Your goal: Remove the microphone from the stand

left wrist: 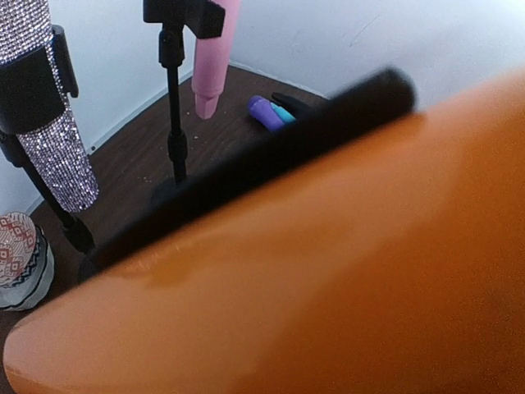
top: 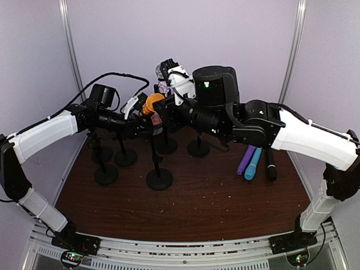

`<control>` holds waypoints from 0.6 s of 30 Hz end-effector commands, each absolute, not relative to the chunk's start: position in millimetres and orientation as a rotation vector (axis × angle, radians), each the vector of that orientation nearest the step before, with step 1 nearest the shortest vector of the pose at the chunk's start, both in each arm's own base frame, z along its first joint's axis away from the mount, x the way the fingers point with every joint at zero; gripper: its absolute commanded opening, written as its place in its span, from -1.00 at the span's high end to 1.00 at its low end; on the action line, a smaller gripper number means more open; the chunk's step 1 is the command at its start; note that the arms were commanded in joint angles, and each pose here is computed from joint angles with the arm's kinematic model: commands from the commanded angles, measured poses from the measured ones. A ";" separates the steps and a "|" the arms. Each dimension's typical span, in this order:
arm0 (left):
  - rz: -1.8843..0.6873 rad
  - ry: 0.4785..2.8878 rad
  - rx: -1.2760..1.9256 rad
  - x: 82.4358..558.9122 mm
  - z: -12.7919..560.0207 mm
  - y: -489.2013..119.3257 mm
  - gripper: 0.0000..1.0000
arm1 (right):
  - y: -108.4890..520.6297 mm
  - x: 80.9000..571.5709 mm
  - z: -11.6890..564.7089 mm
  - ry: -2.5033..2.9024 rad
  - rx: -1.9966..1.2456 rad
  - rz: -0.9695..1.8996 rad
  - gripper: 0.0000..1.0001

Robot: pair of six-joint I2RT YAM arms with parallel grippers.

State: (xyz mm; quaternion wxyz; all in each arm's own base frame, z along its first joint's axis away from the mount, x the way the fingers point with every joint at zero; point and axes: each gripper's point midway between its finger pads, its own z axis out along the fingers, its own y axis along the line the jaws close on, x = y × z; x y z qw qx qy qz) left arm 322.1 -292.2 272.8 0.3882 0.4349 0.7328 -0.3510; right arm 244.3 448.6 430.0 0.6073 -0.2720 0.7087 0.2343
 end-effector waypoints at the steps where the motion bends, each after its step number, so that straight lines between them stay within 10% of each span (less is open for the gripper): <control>1: -0.810 1.843 1.173 311.4 282.8 -282.2 0.71 | 451.5 236.1 421.8 1.642 -0.657 0.523 0.28; 7: -0.771 1.755 1.240 317.6 298.8 -287.2 0.57 | 436.1 241.1 443.2 1.629 -0.608 0.547 -0.66; 15: -0.756 1.786 1.147 318.5 301.4 -280.2 -0.28 | 446.7 269.2 444.5 1.749 -0.698 0.623 -0.74; 18: -0.749 1.821 1.084 318.9 304.6 -273.6 -0.90 | 456.4 270.5 436.3 1.781 -0.740 0.640 -0.74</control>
